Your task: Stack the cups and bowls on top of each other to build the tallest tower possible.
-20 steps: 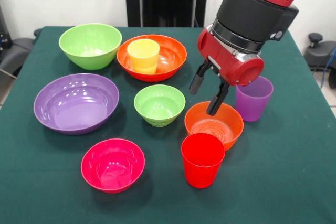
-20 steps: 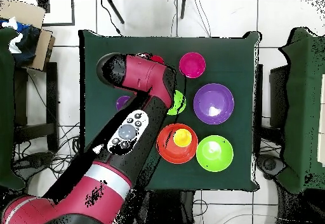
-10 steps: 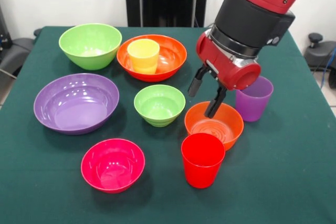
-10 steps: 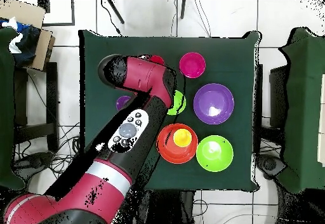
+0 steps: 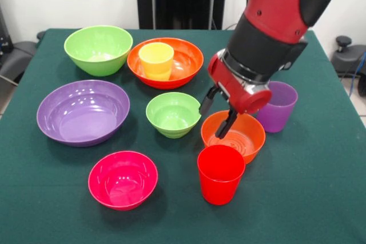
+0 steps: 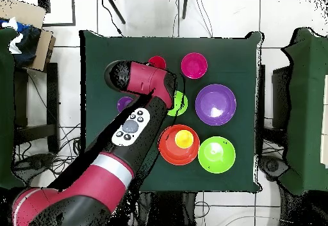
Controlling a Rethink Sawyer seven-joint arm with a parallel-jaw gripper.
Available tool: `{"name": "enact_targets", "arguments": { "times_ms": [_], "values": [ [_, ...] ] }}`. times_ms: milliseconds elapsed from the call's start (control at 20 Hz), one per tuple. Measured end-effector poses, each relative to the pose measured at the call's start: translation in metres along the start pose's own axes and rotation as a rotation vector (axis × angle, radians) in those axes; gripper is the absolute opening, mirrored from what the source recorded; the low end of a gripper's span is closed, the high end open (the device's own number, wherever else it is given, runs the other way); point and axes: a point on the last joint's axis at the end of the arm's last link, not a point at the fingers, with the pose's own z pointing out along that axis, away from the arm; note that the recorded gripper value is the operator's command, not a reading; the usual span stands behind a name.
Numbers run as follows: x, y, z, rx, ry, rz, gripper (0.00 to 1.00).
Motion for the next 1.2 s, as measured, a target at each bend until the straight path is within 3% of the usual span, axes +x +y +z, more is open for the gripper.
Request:
{"name": "enact_targets", "arguments": {
  "times_ms": [250, 750, 1200],
  "values": [
    [0.012, 0.0, 0.02, 0.024, -0.009, -0.029, 1.0],
    [0.016, 0.009, 0.017, 0.023, -0.057, -0.067, 1.0],
    [0.018, 0.01, 0.015, 0.021, -0.062, -0.073, 1.0]
  ]
}}
